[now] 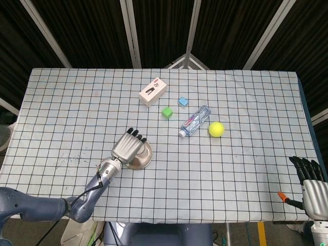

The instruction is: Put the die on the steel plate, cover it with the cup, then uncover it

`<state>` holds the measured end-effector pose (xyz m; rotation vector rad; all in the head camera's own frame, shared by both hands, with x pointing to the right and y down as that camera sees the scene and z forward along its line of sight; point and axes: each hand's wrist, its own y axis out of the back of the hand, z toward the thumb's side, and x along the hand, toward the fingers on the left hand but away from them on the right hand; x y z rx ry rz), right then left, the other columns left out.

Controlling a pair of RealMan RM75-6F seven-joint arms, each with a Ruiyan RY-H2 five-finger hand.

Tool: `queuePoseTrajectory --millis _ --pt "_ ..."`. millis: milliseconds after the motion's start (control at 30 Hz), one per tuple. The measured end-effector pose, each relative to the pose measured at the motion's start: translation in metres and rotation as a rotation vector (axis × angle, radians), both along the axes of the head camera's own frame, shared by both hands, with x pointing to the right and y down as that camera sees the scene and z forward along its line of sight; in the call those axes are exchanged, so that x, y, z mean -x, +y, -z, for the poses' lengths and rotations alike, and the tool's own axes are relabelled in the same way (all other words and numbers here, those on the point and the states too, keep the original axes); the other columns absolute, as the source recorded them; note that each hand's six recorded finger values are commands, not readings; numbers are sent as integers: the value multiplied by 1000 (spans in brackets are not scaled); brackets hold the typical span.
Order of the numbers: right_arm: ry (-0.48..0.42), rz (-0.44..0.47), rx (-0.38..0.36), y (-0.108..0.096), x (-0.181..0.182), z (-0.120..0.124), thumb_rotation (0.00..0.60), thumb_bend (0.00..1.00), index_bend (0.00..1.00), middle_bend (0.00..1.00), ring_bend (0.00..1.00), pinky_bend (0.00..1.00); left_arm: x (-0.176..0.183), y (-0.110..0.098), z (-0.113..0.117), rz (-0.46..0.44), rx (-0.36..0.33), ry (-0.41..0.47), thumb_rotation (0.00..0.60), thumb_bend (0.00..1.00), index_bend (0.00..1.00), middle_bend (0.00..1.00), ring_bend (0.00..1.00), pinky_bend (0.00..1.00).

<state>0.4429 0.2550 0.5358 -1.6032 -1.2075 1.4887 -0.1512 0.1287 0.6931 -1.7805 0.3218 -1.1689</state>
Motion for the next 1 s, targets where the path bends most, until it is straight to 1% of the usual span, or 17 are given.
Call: queuePoseTrajectory --millis 100,233,333,533,600,667,800,900,1000 --pt "-1 0 3 0 1 0 600 131 120 137 95 32 2 7 2 24 87 54 600 433 479 410 236 222" --pt "-3 1 5 0 2 0 600 131 120 137 96 32 12 15 7 37 179 76 600 434 482 415 236 221" --pt "-7 3 7 1 3 -1 600 131 120 137 95 30 28 15 10 47 228 38 600 434 482 415 236 221" --pt "-8 11 5 -1 6 -1 600 131 120 137 96 29 52 15 11 62 268 -65 600 434 482 415 237 221" --pt "-8 10 5 -1 6 -2 600 131 120 137 96 30 57 12 12 58 261 -103 600 434 482 415 241 225" --pt "-8 9 8 -2 7 -3 600 131 120 137 96 30 60 9 12 52 239 -131 600 434 482 415 245 228" --pt "-9 9 8 -2 8 -3 600 132 120 137 95 31 59 -4 12 60 145 -167 600 434 482 416 255 228" --pt "-9 6 9 -3 8 -4 600 131 120 137 96 31 53 -14 10 72 62 -162 600 434 482 416 255 229" --pt "-11 5 11 -3 8 -5 600 131 120 137 95 31 44 -20 7 59 -15 -149 600 434 482 416 256 232"
